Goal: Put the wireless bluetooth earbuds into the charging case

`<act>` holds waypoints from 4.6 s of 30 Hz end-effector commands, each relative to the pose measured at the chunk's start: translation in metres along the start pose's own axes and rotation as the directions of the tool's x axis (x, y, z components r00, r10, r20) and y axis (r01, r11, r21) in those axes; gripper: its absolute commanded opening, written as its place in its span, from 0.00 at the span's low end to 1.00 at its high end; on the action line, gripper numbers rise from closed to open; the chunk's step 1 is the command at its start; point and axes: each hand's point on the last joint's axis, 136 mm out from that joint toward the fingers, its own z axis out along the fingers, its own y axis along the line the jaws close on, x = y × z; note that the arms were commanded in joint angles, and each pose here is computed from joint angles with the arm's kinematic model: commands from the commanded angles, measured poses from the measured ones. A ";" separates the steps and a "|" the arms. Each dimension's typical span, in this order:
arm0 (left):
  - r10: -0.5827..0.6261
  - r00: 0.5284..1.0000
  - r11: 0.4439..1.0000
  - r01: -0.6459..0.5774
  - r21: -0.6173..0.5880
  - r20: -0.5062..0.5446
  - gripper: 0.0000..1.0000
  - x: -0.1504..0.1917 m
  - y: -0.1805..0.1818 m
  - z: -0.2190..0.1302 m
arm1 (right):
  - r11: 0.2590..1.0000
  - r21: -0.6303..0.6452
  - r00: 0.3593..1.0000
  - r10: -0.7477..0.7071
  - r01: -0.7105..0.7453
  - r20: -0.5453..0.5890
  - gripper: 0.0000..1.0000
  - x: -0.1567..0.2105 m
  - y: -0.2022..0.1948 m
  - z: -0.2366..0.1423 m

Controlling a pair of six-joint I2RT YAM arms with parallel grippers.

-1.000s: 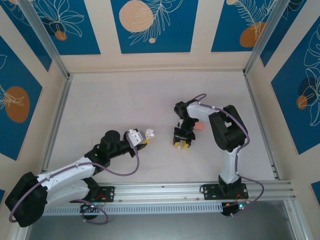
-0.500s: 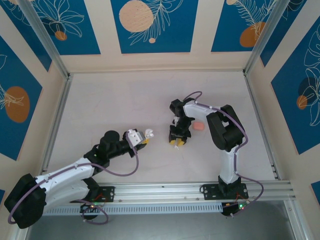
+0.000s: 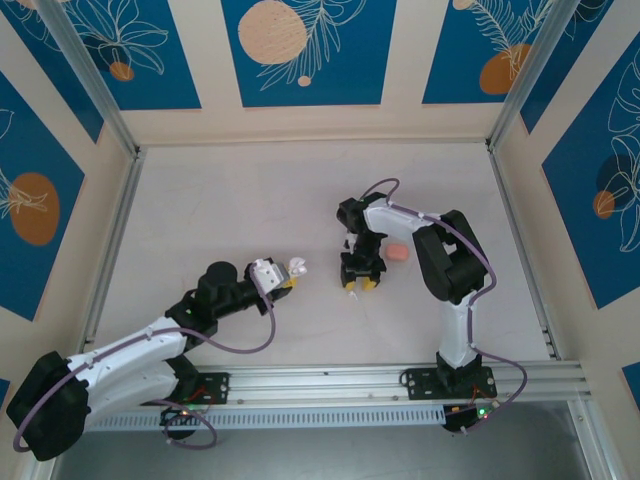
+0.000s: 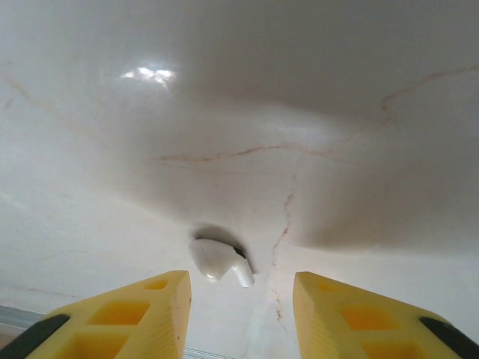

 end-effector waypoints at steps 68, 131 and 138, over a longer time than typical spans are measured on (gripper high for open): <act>-0.069 0.997 0.997 0.068 0.032 0.021 0.16 0.023 -0.007 0.037 | 0.953 -0.190 0.851 -0.110 0.238 0.513 0.19 -0.018 0.054 -0.066; -0.200 0.946 0.978 0.209 -0.010 0.257 0.17 -0.041 0.017 0.041 | 0.714 -0.314 0.602 -0.186 0.625 0.776 0.19 0.024 0.126 -0.127; -0.186 0.943 0.982 0.189 0.015 0.275 0.18 -0.048 0.013 0.035 | 0.644 -0.278 0.550 -0.268 0.713 0.791 0.20 0.038 0.129 -0.129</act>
